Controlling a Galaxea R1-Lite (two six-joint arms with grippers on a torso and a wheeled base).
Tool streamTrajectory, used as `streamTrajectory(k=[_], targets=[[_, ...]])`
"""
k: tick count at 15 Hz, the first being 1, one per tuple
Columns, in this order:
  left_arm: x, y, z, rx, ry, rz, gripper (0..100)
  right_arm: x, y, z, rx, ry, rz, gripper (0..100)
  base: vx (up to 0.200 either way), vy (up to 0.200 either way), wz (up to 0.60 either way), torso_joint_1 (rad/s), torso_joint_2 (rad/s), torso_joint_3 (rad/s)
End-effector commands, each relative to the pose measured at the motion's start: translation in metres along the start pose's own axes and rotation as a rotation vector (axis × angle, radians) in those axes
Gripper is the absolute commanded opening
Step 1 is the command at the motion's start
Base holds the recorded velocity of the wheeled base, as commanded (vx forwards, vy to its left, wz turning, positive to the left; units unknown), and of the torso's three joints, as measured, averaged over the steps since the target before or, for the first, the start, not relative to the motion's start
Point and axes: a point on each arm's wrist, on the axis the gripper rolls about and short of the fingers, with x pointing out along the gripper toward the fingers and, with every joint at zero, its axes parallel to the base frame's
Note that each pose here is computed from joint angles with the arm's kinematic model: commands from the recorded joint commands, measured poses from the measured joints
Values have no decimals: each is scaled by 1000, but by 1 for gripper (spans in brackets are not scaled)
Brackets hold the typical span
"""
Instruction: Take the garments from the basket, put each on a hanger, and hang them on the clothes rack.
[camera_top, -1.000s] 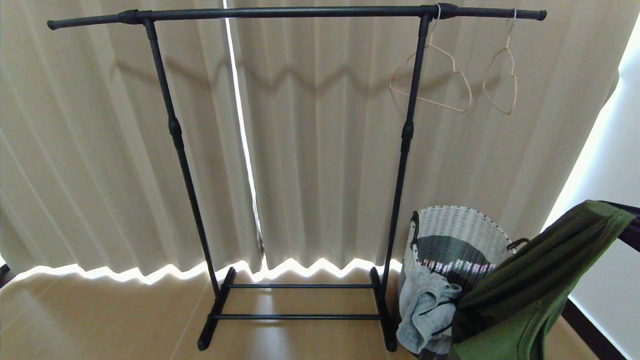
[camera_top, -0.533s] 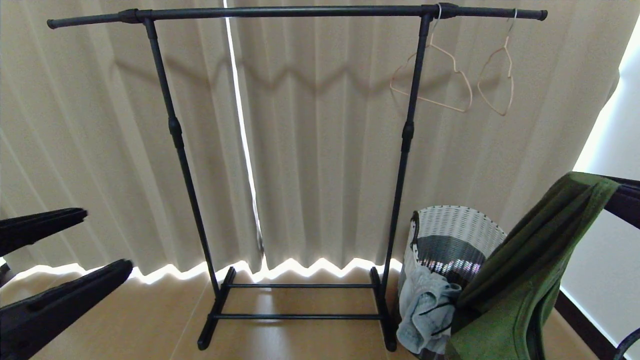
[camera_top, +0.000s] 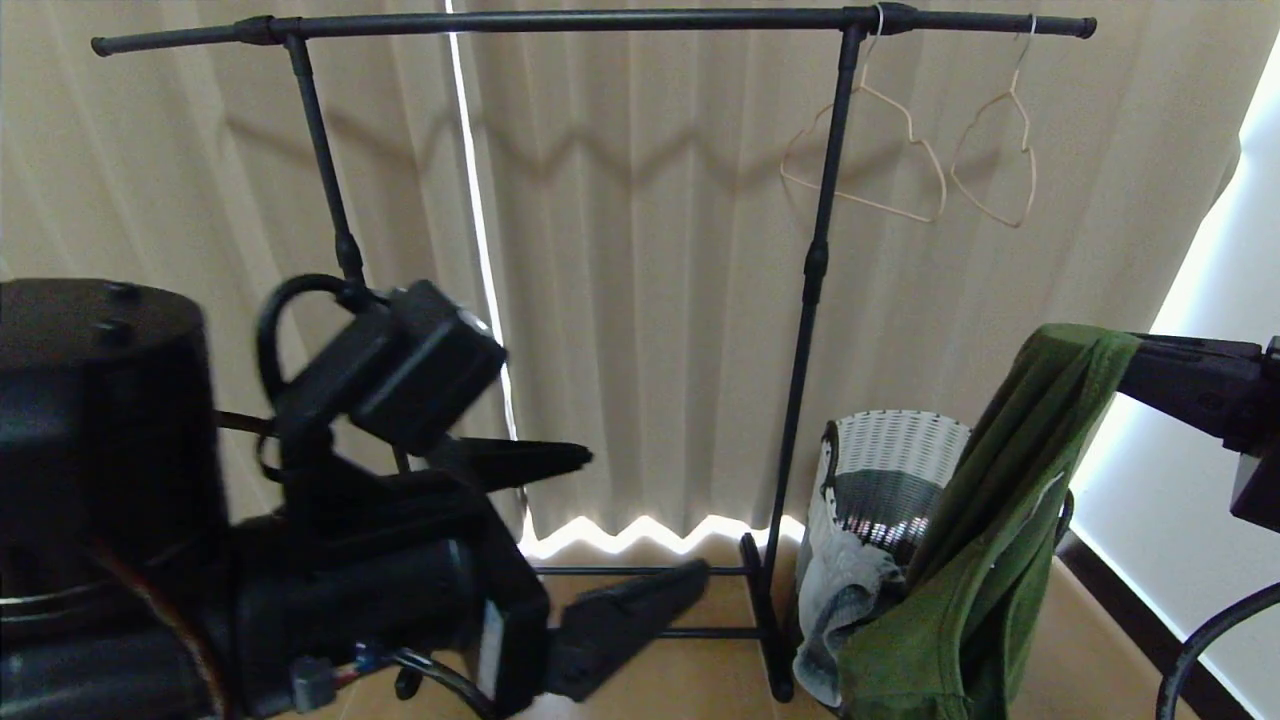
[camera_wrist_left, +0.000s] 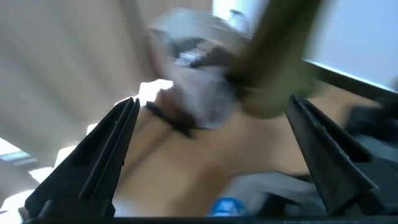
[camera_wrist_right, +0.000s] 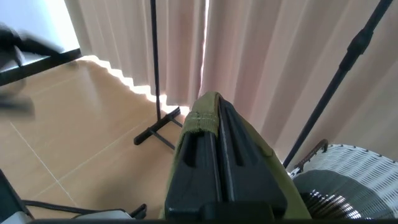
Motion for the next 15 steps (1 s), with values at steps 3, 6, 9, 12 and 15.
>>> streamTrajectory(k=[3,6,9,12,15], targets=[[91,-57,-20,-66,119,-108,100,2,0,0,1,9,4,0,0,0,0,0,0,0],[129,-72,-26,-89,105,-67,100,3,0,0,1,7,4,0,0,0,0,0,0,0],[157,-76,-21,-133,82,-57,100,3,5,-1,-3,7,33,0,0,0,0,0,0,0],[189,-70,-28,-146,73,69,100,3,6,-1,-5,10,35,0,0,0,0,0,0,0],[191,-60,-38,-143,103,125,100,-3,7,-1,-8,1,35,0,0,0,0,0,0,0]])
